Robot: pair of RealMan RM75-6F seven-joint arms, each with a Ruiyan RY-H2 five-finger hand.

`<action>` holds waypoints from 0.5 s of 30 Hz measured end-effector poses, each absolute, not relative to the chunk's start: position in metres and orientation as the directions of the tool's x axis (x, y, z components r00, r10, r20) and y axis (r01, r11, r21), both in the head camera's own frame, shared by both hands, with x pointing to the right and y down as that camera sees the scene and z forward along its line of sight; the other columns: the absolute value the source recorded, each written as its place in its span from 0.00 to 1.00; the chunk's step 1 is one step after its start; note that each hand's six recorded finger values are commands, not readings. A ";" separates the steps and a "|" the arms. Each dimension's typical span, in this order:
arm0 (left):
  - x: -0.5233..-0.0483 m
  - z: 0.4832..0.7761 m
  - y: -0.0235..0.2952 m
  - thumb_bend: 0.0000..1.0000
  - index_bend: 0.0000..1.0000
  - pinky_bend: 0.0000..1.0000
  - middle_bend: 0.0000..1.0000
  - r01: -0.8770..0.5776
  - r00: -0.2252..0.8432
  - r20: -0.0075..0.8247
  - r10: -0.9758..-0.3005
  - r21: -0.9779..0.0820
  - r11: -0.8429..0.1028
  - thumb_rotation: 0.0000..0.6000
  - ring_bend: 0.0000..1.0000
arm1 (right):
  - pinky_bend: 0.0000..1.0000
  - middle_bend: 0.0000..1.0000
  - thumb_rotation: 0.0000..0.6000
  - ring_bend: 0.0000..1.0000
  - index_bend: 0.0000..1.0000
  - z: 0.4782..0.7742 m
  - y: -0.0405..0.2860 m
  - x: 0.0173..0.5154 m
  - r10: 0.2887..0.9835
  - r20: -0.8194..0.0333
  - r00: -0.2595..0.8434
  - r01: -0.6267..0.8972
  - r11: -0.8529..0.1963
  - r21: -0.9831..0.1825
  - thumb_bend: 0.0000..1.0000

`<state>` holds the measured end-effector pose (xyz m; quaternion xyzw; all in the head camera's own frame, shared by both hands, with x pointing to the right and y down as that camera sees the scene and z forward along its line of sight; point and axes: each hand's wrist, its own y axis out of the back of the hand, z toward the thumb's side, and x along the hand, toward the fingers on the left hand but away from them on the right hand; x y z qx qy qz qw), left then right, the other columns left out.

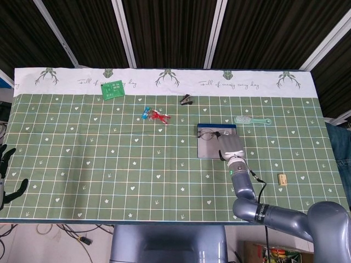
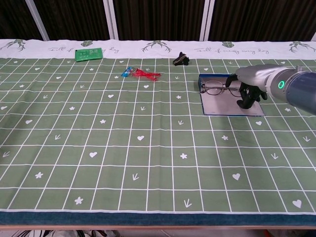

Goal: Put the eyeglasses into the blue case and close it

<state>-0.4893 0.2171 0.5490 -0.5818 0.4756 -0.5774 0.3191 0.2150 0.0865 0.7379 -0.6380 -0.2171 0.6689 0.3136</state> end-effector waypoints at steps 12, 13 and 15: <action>-0.489 0.549 0.217 0.32 0.09 0.00 0.00 -0.186 -0.120 0.368 -0.922 -0.921 -0.343 1.00 0.00 | 0.63 0.62 1.00 0.68 0.18 0.740 0.083 0.216 0.697 -0.717 -0.008 -0.147 -0.710 -0.688 0.56; -0.489 0.549 0.217 0.32 0.09 0.00 0.00 -0.186 -0.120 0.368 -0.922 -0.921 -0.343 1.00 0.00 | 0.63 0.62 1.00 0.68 0.18 0.741 0.082 0.216 0.697 -0.717 -0.012 -0.147 -0.711 -0.688 0.56; -0.490 0.548 0.217 0.32 0.09 0.00 0.00 -0.187 -0.121 0.368 -0.922 -0.921 -0.343 1.00 0.00 | 0.63 0.62 1.00 0.68 0.18 0.741 0.080 0.217 0.697 -0.717 -0.019 -0.148 -0.711 -0.688 0.56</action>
